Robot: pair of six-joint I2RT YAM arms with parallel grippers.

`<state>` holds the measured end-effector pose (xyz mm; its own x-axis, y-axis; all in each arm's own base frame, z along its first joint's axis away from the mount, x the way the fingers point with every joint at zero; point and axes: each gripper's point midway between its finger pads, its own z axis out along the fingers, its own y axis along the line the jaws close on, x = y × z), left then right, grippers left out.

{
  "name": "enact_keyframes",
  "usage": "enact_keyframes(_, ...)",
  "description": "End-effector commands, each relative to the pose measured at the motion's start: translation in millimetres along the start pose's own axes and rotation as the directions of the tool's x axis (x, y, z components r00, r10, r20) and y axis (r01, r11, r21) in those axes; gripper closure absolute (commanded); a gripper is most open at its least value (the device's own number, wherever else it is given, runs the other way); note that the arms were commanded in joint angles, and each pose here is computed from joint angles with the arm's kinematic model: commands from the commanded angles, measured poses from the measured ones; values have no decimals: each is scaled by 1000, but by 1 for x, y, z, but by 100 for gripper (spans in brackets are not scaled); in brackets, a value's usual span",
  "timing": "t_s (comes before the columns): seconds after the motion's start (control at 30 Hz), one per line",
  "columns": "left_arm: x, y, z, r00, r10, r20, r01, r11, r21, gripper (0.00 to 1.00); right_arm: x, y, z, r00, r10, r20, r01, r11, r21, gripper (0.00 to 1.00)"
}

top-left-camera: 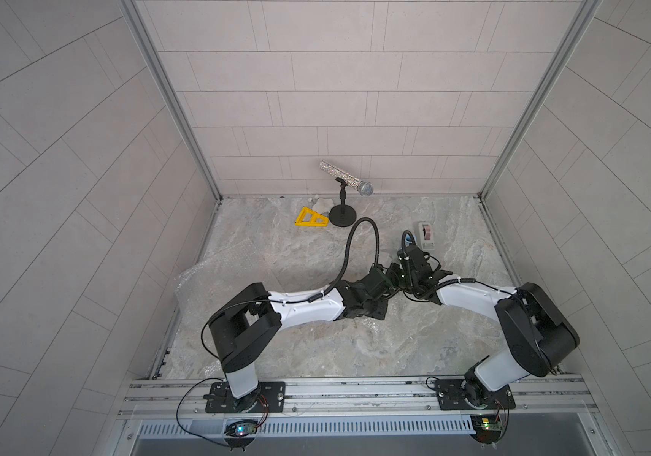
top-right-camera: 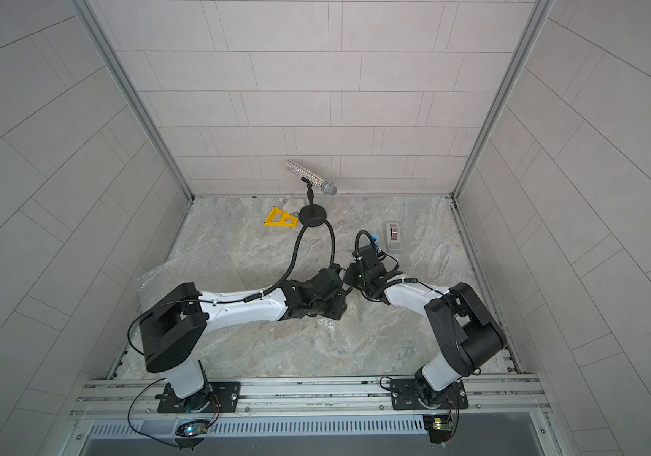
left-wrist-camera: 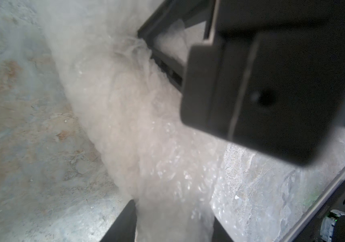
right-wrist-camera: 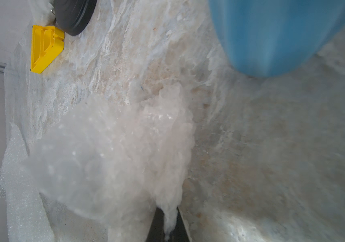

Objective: Wrap vases in bubble wrap
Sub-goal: Wrap the vase in bubble wrap.

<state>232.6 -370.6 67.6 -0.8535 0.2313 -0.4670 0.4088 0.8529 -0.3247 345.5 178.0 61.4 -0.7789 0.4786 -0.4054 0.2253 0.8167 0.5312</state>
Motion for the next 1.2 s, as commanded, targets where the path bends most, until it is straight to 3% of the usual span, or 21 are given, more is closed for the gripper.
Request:
enact_keyframes(0.0,4,14,-5,999,15,-29,-17,998,-53,52,-3,-19,-10,998,55,44,-57,997,57,96)
enact_keyframes(0.2,9,25,-24,989,122,-89,-128,989,-68,49,-2,-25,-18,976,203,84,-204,979,3,99)
enact_keyframes(0.37,10,9,-49,972,212,-98,-210,977,26,36,5,-32,-16,961,257,99,-257,966,-8,99)
enact_keyframes(0.5,-7,-16,-89,984,178,10,-178,973,146,26,4,-34,-15,961,254,112,-255,967,-8,99)
enact_keyframes(0.63,-26,-1,-111,988,19,154,-38,992,120,19,9,-36,-10,963,253,93,-254,967,-8,99)
enact_keyframes(0.8,-31,25,-90,974,-183,138,154,969,195,12,13,-36,-8,967,243,77,-243,970,-8,99)
enact_keyframes(1.17,-28,9,-29,995,-89,34,76,957,279,2,22,-36,-5,976,215,30,-215,977,-11,100)
